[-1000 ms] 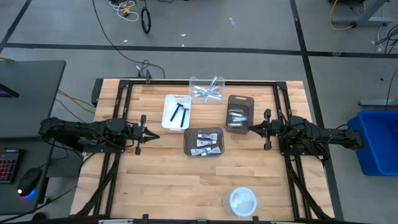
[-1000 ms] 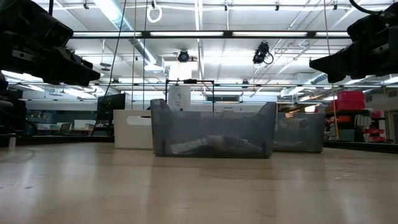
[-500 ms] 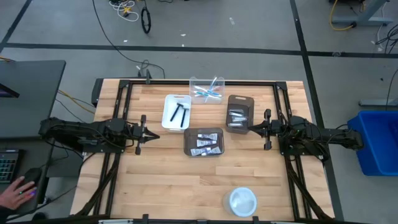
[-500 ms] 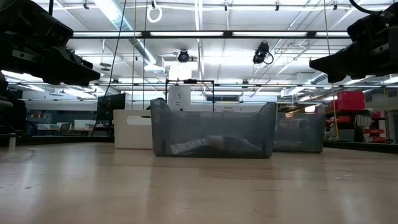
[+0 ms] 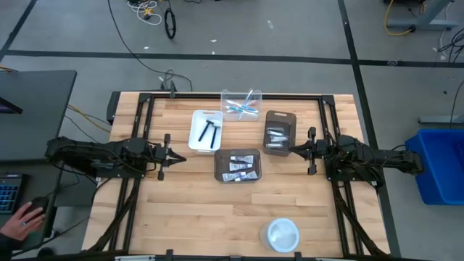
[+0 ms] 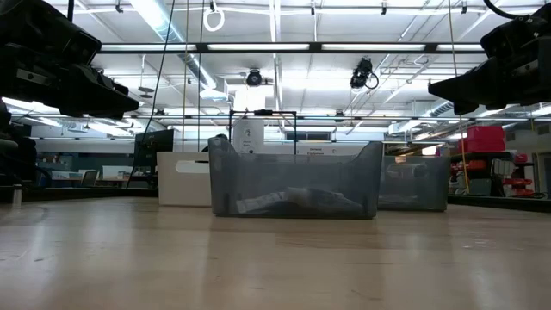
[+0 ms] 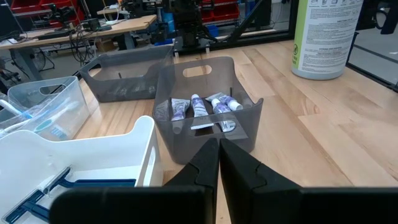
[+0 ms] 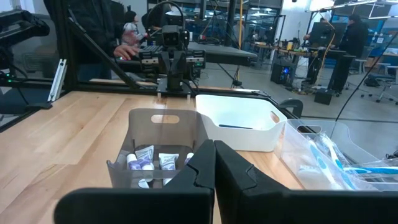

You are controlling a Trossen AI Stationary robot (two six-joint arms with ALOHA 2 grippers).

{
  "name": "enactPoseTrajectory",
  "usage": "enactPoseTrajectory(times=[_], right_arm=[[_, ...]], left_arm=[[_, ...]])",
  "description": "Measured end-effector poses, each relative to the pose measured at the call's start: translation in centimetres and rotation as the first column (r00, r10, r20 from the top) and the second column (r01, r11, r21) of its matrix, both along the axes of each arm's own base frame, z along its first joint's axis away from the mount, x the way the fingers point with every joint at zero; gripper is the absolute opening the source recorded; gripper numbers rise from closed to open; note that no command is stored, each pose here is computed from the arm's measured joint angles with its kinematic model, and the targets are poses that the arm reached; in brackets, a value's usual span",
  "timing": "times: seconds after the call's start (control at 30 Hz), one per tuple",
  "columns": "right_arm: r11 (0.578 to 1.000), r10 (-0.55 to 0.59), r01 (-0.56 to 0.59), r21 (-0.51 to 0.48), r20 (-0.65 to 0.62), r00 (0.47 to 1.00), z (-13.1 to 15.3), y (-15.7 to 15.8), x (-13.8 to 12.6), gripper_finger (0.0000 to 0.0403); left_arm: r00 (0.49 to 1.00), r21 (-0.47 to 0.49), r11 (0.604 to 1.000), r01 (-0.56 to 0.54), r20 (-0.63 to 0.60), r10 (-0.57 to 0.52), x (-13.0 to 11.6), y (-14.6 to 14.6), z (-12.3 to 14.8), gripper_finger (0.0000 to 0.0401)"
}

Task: Pick & Place Travel size toiletries
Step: Return to Home Position

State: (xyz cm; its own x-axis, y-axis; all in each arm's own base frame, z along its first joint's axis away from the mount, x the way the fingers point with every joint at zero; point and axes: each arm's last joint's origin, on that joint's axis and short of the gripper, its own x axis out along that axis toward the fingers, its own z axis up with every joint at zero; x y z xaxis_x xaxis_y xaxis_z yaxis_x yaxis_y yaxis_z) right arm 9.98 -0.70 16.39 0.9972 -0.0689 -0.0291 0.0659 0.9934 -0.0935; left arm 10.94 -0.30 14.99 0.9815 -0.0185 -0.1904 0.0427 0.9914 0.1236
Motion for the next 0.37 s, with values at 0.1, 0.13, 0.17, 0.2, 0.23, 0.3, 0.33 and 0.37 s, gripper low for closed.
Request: enactPoseTrajectory(times=[0.1,0.13,0.17,0.2,0.23,0.3,0.33,0.37], right_arm=[[1.0,0.0,0.0,0.0,0.0,1.0,0.0,0.0,0.0,0.0003],[1.0,0.0,0.0,0.0,0.0,1.0,0.0,0.0,0.0,0.0003],[1.0,0.0,0.0,0.0,0.0,1.0,0.0,0.0,0.0,0.0003],[1.0,0.0,0.0,0.0,0.0,1.0,0.0,0.0,0.0,0.0003],[1.0,0.0,0.0,0.0,0.0,1.0,0.0,0.0,0.0,0.0003],[1.0,0.0,0.0,0.0,0.0,1.0,0.0,0.0,0.0,0.0003],[1.0,0.0,0.0,0.0,0.0,1.0,0.0,0.0,0.0,0.0003],[1.0,0.0,0.0,0.0,0.0,1.0,0.0,0.0,0.0,0.0003]], left_arm=[[1.0,-0.002,1.0,-0.026,0.0,0.026,0.0,0.07,0.0,0.0022],[0.998,-0.006,0.998,-0.064,0.006,0.064,0.01,0.18,0.05,0.0022],[0.994,-0.007,0.994,-0.111,0.017,0.111,0.03,0.32,0.13,0.0022],[0.988,0.0,0.988,-0.155,0.026,0.155,0.03,0.45,0.2,0.0022],[0.982,0.018,0.982,-0.186,0.034,0.185,0.03,0.55,0.28,0.0022],[0.97,0.063,0.969,-0.24,0.05,0.237,0.01,0.72,0.41,0.0022],[0.966,0.086,0.963,-0.256,0.055,0.252,0.0,0.78,0.46,0.0022],[0.964,0.108,0.958,-0.266,0.06,0.261,0.0,0.81,0.5,0.0022]])
